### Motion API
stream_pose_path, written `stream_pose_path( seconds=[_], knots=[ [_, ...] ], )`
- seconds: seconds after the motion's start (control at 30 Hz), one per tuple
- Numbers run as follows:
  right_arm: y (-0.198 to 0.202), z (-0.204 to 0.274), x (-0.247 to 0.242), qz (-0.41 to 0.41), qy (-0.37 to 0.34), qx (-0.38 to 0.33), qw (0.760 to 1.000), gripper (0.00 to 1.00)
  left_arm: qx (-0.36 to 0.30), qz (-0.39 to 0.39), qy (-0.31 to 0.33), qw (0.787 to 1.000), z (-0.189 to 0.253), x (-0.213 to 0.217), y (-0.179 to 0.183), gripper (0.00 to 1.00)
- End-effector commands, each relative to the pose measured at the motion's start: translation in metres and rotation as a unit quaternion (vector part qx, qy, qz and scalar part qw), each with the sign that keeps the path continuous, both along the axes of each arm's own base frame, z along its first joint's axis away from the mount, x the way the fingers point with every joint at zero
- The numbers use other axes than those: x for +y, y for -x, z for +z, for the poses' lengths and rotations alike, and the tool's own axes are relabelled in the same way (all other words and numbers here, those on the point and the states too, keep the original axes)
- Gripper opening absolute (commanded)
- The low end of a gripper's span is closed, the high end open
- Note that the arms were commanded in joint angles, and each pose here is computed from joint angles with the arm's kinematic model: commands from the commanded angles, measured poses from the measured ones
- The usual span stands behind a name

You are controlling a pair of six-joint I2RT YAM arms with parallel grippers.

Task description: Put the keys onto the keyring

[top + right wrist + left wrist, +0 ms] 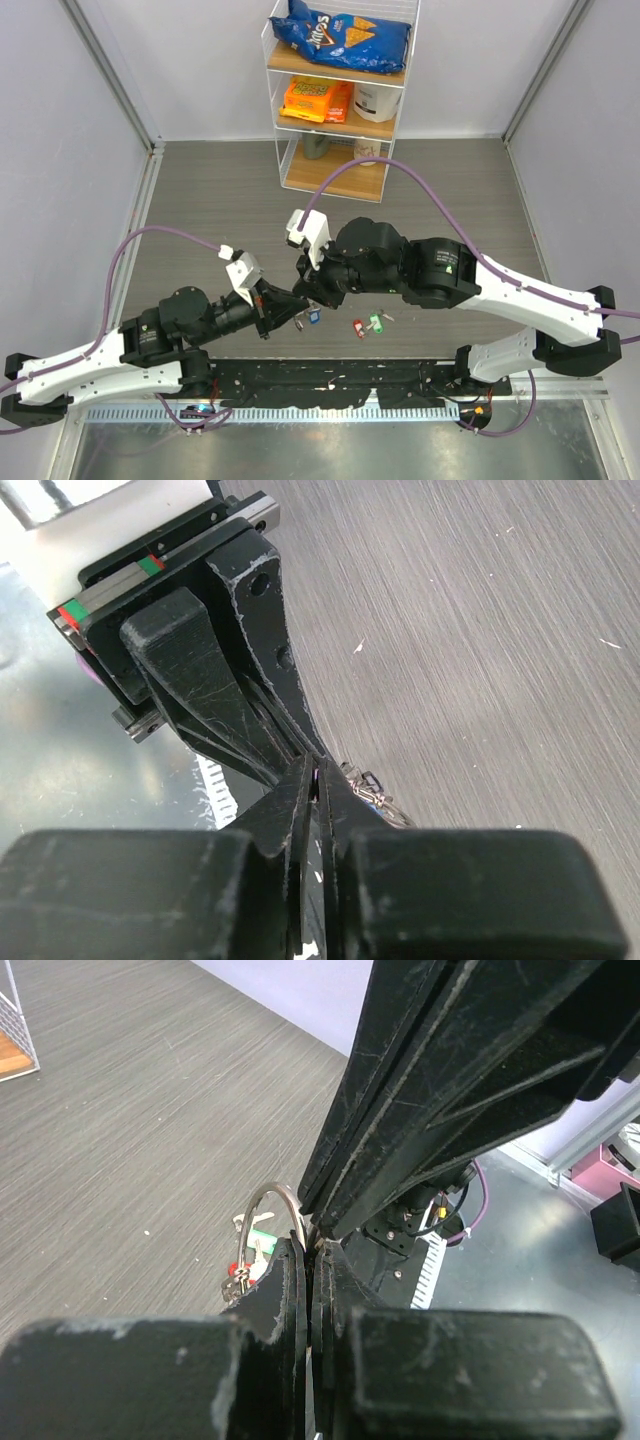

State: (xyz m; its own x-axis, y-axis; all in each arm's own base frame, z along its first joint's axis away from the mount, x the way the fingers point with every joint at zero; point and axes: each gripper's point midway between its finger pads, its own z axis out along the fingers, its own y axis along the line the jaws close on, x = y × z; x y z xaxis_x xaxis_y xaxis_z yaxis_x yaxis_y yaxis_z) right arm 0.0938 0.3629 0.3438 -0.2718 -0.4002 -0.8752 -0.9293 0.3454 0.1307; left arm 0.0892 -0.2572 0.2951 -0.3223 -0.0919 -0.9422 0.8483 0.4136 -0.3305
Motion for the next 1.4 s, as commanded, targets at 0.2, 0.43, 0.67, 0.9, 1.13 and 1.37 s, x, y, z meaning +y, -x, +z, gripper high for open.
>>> stream_pose_path(
  seconds=[0.2,0.43,0.67,0.9,1.13,1.37],
  knots=[
    [0.001,0.022,0.002,0.0,-0.042,-0.003,0.999,0.06,-0.011,0.003,0.053,0.999,0.023,0.004,0.0,0.01],
    [-0.003,0.022,-0.001,-0.03,-0.058,0.012,0.998,0.06,-0.019,0.015,0.064,0.998,0.03,0.008,-0.004,0.06],
    [-0.005,0.019,-0.001,-0.053,-0.057,0.017,0.997,0.06,-0.023,0.025,0.074,0.997,0.035,0.008,-0.007,0.38],
    [-0.013,0.023,-0.002,-0.095,-0.07,0.025,0.993,0.06,-0.027,0.021,0.077,0.996,0.041,0.004,-0.007,0.52],
    [-0.025,0.036,-0.011,-0.15,-0.091,0.027,0.984,0.06,-0.028,0.018,0.071,0.997,0.037,-0.005,-0.009,0.52],
    [-0.026,0.037,-0.01,-0.162,-0.098,0.036,0.981,0.06,-0.055,0.021,0.092,0.994,0.043,-0.008,-0.012,0.52]
  ],
)
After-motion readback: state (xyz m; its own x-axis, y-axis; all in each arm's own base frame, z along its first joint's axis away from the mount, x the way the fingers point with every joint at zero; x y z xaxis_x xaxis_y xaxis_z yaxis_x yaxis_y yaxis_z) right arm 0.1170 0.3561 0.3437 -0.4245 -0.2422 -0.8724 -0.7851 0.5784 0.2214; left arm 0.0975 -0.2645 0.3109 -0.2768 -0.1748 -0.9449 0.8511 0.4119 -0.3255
